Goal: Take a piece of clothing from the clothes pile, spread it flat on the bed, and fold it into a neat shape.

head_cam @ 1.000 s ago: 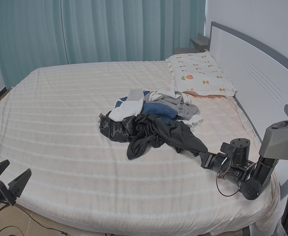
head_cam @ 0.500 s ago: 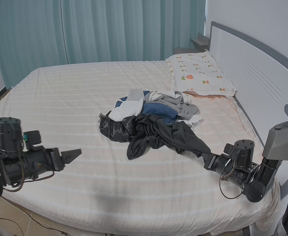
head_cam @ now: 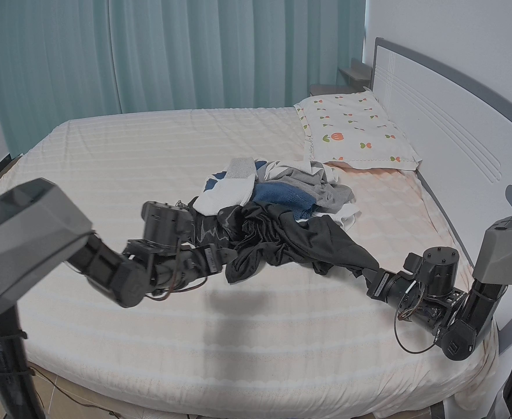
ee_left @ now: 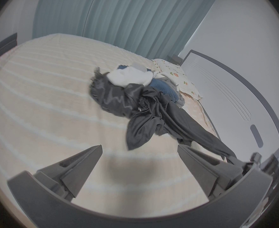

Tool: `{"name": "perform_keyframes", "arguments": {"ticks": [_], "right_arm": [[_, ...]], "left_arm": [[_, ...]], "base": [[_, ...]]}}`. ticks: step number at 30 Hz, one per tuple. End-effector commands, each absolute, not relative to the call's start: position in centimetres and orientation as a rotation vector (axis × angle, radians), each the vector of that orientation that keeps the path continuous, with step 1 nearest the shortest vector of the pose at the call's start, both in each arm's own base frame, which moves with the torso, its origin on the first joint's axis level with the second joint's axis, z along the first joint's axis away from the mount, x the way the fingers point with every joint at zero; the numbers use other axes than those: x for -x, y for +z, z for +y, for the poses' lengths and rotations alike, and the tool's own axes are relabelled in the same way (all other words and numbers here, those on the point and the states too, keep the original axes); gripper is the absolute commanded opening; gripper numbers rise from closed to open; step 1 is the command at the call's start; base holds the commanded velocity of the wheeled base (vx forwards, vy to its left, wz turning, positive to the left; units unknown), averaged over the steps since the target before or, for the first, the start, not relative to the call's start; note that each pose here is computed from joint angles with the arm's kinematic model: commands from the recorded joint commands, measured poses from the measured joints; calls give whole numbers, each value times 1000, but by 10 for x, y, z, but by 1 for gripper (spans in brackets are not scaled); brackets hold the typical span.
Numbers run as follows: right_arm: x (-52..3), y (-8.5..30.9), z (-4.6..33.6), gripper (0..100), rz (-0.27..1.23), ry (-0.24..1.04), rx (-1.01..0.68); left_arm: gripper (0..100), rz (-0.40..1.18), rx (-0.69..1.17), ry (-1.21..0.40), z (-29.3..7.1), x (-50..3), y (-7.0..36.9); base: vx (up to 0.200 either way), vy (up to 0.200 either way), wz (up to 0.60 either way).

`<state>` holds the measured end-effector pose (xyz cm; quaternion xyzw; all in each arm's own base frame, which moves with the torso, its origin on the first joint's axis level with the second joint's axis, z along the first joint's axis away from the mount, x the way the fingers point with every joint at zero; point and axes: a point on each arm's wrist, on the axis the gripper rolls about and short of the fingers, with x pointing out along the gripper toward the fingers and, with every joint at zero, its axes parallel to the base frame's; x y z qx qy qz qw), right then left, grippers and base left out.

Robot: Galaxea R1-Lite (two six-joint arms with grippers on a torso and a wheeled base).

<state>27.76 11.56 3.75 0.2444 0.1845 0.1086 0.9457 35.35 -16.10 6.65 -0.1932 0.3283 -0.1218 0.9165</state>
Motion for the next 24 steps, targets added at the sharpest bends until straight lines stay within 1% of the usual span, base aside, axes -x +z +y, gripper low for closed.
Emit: {"name": "perform_keyframes", "arguments": {"ticks": [1,9,16,18,24], "right_arm": [[-273,45,115,0,356,222,-521],[-274,44,114,0,358,220,-523],[-273,45,116,0,358,228,-520],[-273,45,116,0,357,229,-521],[-273,45,116,0,357,229,-522]], "left_arm": [[100,752,444,-258,-231,-399,-29],[100,723,468,-232,-241,-412,-42],[100,677,496,-198,-244,-419,-37],[100,666,503,-201,-243,-419,-29],[100,588,589,-215,-237,-419,22]], "base": [[0,0,0],[0,0,0],[0,0,0],[0,0,0],[0,0,0]]}}
